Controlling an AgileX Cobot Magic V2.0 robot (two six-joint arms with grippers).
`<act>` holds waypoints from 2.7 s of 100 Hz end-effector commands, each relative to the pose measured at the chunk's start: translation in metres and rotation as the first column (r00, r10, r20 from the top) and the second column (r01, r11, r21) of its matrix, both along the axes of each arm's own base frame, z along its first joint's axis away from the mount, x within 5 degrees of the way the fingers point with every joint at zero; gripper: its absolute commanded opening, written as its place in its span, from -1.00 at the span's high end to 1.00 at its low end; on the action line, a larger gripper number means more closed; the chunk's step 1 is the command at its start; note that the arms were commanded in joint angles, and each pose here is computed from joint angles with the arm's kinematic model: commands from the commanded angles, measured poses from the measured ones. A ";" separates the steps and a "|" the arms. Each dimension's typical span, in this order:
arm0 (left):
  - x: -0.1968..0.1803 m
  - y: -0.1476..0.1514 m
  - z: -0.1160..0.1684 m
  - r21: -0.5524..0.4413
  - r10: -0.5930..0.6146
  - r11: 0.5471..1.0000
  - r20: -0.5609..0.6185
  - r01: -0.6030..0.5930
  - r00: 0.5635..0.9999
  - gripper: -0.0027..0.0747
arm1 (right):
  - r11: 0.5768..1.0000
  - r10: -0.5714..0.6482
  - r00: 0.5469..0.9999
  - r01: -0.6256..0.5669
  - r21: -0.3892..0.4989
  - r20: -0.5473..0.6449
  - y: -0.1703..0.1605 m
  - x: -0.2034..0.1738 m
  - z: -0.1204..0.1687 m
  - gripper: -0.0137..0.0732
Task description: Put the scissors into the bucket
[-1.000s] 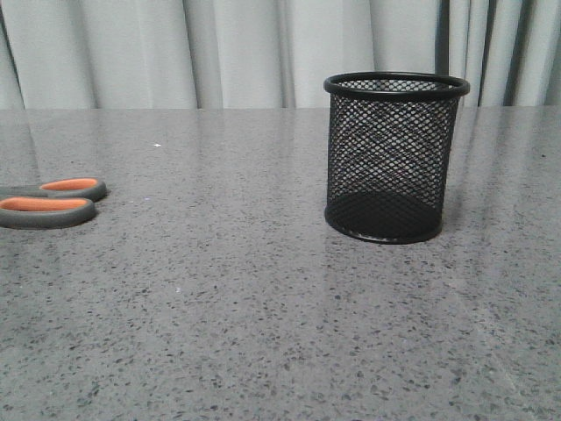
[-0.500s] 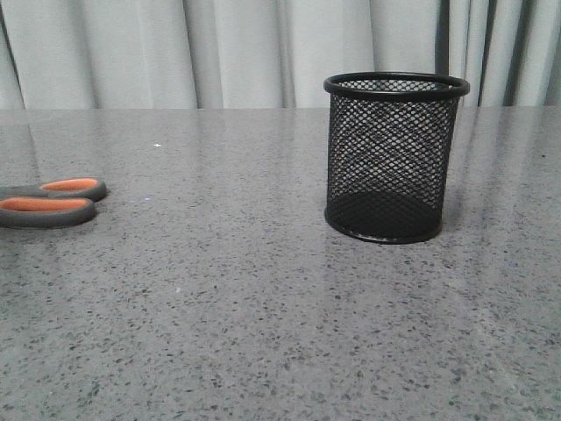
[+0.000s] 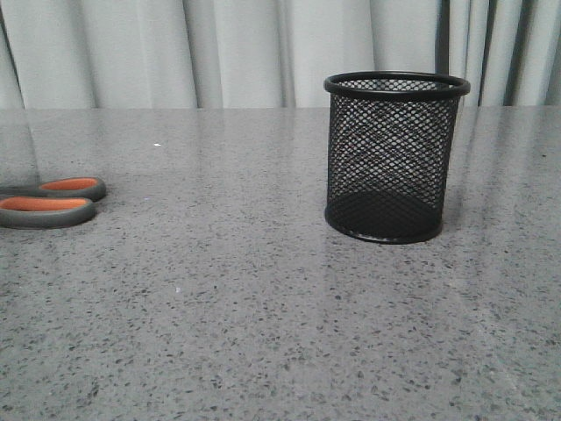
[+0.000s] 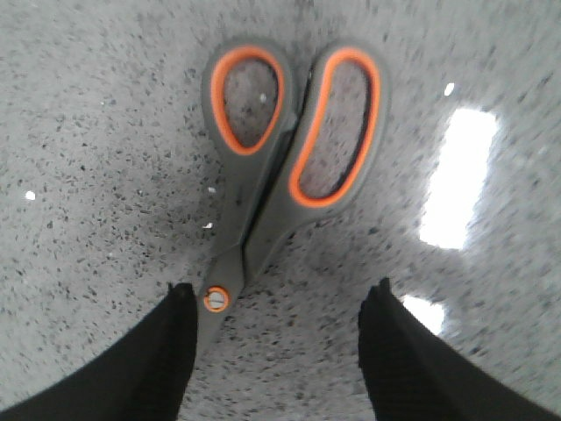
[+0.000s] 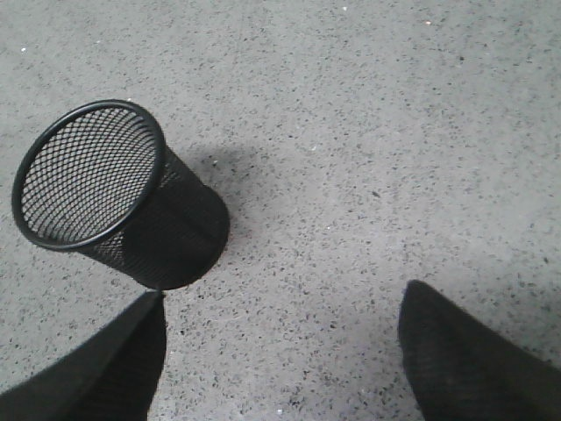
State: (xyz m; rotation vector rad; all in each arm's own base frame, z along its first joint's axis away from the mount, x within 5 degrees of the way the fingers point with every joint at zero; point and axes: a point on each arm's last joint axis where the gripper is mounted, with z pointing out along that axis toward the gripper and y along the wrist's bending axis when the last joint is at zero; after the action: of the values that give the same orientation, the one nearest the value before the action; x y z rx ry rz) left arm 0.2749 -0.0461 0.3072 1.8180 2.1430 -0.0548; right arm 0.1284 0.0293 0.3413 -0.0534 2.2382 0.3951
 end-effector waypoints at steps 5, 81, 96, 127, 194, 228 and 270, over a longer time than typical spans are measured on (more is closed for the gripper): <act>0.011 -0.010 0.008 0.043 -0.127 0.991 0.037 0.126 0.991 -0.07 | 1.000 0.009 0.997 -0.009 -0.001 0.082 0.002 0.003 0.014 -0.46; 0.049 -0.019 -0.046 0.029 -0.210 0.976 -0.130 0.215 0.969 -0.07 | 1.000 0.026 0.996 -0.024 -0.016 0.088 0.002 0.003 0.014 -0.46; 0.049 -0.019 -0.050 0.027 -0.217 0.974 -0.151 0.223 0.964 -0.01 | 1.000 0.026 0.996 -0.024 -0.016 0.088 0.002 0.003 0.014 -0.46; 0.047 -0.020 -0.049 0.005 -0.175 0.984 -0.177 0.179 0.969 0.98 | 1.000 0.026 0.996 -0.024 -0.016 0.088 0.002 0.003 0.014 -0.46; -0.048 -0.036 0.132 -0.042 -0.072 0.995 0.382 0.095 0.921 0.99 | 0.961 0.145 0.971 -0.184 0.205 0.192 0.023 -0.001 0.036 -0.46; -0.104 -0.064 0.170 -0.161 -0.101 0.966 0.478 0.200 0.872 0.99 | 0.803 0.254 0.867 -0.436 0.407 0.428 0.042 -0.015 0.079 -0.46; -0.127 -0.127 0.179 -0.305 -0.178 0.866 0.551 0.395 0.815 0.99 | 0.667 0.348 0.830 -0.546 0.508 0.436 0.053 0.002 0.080 -0.46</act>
State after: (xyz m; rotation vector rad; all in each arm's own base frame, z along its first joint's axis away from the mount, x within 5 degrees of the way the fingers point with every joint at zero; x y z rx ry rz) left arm 0.1547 -0.1631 0.4697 1.7582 1.4377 -0.0280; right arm 0.1297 0.0798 0.4069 -0.3070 1.7474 1.2139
